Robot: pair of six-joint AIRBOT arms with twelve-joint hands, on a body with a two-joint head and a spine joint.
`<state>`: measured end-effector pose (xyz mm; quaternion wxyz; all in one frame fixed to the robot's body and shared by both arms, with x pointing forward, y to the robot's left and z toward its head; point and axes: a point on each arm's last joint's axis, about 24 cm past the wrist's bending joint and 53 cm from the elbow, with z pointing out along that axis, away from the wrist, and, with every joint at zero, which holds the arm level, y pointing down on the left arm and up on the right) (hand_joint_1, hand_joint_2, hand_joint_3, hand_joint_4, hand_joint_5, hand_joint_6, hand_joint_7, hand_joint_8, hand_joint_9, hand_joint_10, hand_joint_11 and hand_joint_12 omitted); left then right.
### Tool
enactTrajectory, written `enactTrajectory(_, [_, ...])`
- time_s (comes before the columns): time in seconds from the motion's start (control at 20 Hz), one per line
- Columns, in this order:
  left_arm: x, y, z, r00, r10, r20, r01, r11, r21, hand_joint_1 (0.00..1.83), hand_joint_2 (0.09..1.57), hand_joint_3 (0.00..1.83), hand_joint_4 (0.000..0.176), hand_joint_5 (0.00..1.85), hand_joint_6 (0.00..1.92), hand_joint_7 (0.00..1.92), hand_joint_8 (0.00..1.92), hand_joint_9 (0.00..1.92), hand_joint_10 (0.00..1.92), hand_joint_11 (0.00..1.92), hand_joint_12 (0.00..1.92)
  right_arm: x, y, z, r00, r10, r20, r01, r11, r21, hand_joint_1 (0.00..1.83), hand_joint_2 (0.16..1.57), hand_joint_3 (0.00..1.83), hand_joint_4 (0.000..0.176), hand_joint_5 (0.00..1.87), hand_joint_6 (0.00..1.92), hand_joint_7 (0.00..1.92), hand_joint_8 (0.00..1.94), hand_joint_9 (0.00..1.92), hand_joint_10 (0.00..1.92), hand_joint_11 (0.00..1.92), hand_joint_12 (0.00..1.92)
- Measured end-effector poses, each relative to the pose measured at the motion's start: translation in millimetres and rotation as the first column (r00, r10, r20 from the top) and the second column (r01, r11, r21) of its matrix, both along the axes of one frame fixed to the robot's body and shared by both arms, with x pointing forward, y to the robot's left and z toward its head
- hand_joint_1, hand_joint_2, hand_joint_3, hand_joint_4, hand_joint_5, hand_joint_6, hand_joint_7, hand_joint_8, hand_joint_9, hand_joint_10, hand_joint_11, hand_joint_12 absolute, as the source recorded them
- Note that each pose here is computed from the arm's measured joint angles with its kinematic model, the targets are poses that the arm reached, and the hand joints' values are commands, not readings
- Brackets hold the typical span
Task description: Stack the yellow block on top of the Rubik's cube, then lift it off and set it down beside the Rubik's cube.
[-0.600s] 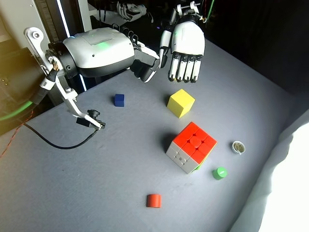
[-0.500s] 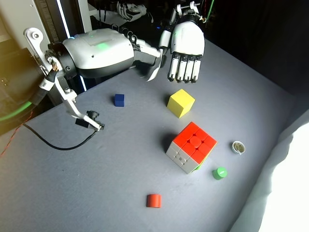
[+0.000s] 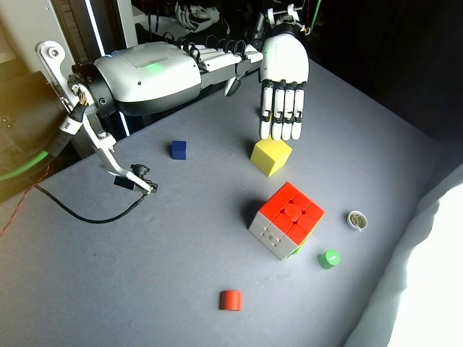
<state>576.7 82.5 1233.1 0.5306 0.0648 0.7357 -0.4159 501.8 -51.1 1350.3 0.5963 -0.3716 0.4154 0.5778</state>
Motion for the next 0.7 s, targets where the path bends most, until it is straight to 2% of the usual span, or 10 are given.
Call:
enactTrajectory(0.05, [2.8,1.7,0.9,0.9999,0.017,0.005,-0.017,0.9999,-0.003,0.84,1.04,0.0,0.0,0.0,0.0,0.0,0.0,0.0,0.0,0.03,0.04,0.0,0.0,0.0,1.0,0.0,0.0,0.0,1.0,0.0,0.0,1.27,0.0,0.0,0.19,0.0,0.18,0.0,0.1,0.01,0.03,0.03])
enactTrajectory(0.1, [5.8,4.3,2.3,0.9994,0.034,0.009,-0.034,0.9994,-0.007,0.89,1.07,0.0,0.0,0.0,0.0,0.0,0.0,0.0,0.0,0.01,0.03,0.0,0.0,0.0,1.0,0.0,0.0,0.0,1.0,0.0,0.0,1.26,0.0,0.0,0.17,0.0,0.17,0.0,0.09,0.0,0.03,0.03])
enactTrajectory(0.2, [9.4,6.1,3.7,0.9983,0.057,0.008,-0.057,0.9983,-0.014,1.01,1.03,0.0,0.0,0.0,0.0,0.0,0.0,0.0,0.0,0.06,0.06,0.0,0.0,0.0,1.0,0.0,0.0,0.0,1.0,0.0,0.0,1.26,0.0,0.0,0.19,0.01,0.18,0.01,0.11,0.01,0.05,0.05])
enactTrajectory(0.3, [15.2,3.0,6.3,0.9966,0.083,0.006,-0.082,0.9961,-0.031,0.98,1.06,0.0,0.0,0.0,0.0,0.0,0.0,0.0,0.0,0.03,0.07,-0.1,0.0,0.0,1.0,0.0,0.0,0.0,1.0,0.0,0.0,1.27,0.0,0.0,0.17,0.0,0.16,0.0,0.09,0.0,0.02,0.04])
enactTrajectory(0.35, [18.0,2.1,6.1,0.9956,0.094,-0.007,-0.094,0.9948,-0.041,0.99,1.04,0.01,0.0,0.0,0.0,0.0,0.0,0.0,0.0,0.01,0.19,-0.1,0.1,0.0,1.0,0.001,0.0,-0.001,1.0,0.0,0.0,1.27,0.0,0.0,0.17,0.0,0.16,0.0,0.09,0.0,0.02,0.05])
enactTrajectory(0.4, [21.9,1.3,4.2,0.9939,0.109,-0.019,-0.109,0.9928,-0.048,0.99,1.05,0.01,0.0,0.0,0.0,0.0,0.0,0.0,0.0,0.0,0.21,0.0,0.0,0.1,1.0,0.0,0.0,0.0,1.0,0.0,0.0,1.28,0.0,0.0,0.2,0.0,0.19,0.0,0.12,0.0,0.0,0.17])
enactTrajectory(0.5, [30.3,-1.1,2.1,0.991,0.131,-0.03,-0.132,0.9895,-0.058,1.02,1.05,0.01,0.0,0.0,0.0,0.0,0.0,0.0,0.0,0.0,0.18,0.3,-0.1,0.3,1.0,-0.001,0.0,0.001,1.0,0.001,0.0,1.29,0.0,0.0,0.2,0.0,0.19,0.0,0.12,0.0,0.0,0.17])
enactTrajectory(0.6, [36.9,0.5,2.1,0.9846,0.172,-0.031,-0.174,0.9828,-0.062,1.06,1.01,0.0,0.0,0.0,0.0,0.0,0.0,0.0,0.0,0.0,0.26,0.2,0.0,0.3,1.0,-0.001,0.001,0.001,1.0,0.001,0.0,1.28,0.0,0.0,0.22,0.0,0.21,0.0,0.14,0.01,0.0,0.22])
enactTrajectory(0.7, [41.1,2.5,-1.7,0.9793,0.196,-0.051,-0.199,0.9778,-0.066,1.04,1.02,0.0,0.0,0.0,0.0,0.0,0.0,0.0,0.0,0.0,0.22,0.3,-0.2,0.3,1.0,-0.002,0.0,0.002,1.0,0.002,0.0,1.28,0.0,0.0,0.21,0.0,0.21,0.0,0.14,0.0,0.0,0.25])
